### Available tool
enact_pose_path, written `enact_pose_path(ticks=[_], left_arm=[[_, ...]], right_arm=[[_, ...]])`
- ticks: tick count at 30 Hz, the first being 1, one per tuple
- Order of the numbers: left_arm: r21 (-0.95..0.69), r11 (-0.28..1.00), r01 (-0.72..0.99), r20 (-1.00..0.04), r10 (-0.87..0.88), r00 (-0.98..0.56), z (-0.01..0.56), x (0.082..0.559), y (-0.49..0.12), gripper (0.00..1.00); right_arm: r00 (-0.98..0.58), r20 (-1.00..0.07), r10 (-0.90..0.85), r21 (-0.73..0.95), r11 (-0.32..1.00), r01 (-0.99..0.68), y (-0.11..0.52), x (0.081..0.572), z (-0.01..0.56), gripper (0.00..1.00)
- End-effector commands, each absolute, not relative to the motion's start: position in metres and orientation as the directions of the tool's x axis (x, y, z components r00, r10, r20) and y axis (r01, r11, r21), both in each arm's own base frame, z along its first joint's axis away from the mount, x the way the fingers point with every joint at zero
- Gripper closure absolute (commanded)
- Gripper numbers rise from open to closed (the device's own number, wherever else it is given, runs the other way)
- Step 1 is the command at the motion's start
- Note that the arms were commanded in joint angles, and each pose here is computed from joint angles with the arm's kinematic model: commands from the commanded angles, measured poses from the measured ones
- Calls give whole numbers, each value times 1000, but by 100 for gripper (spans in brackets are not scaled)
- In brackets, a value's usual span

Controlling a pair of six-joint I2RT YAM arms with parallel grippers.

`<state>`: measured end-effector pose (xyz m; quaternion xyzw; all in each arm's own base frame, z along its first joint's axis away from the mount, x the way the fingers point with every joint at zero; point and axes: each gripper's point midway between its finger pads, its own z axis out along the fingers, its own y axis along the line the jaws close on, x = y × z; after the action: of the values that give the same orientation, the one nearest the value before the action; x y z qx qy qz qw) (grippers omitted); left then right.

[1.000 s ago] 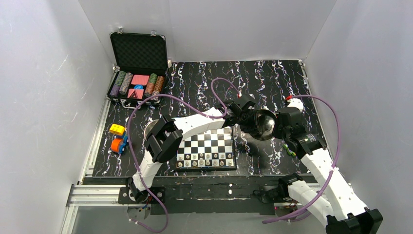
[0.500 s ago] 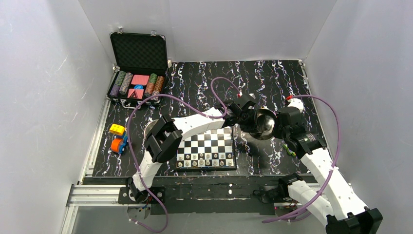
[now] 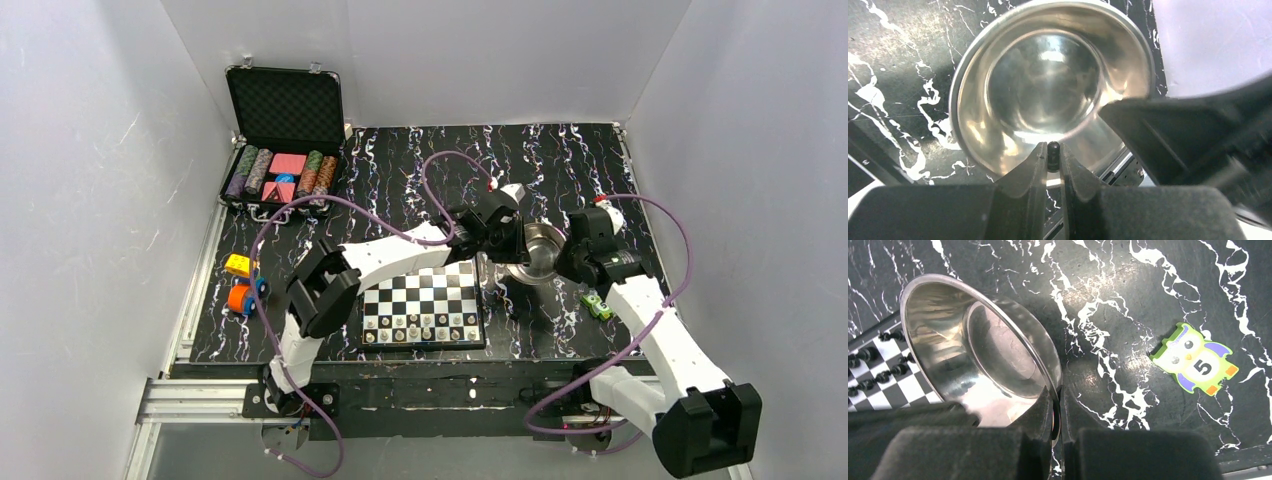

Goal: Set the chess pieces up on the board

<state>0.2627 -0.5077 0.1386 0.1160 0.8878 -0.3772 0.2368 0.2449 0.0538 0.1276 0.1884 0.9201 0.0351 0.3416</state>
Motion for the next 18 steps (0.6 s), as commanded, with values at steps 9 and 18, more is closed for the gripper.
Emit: enact_pose_path(ticks=[9, 18], left_arm=[[-428, 648, 630, -819, 17, -574, 235, 270, -449, 100], [-209, 838, 504, -924, -1, -382, 210, 262, -319, 100]], right_arm=[[-707, -405, 580, 442, 801, 404, 66, 263, 81, 99], [-720, -240, 651, 422, 738, 527, 61, 255, 33, 90]])
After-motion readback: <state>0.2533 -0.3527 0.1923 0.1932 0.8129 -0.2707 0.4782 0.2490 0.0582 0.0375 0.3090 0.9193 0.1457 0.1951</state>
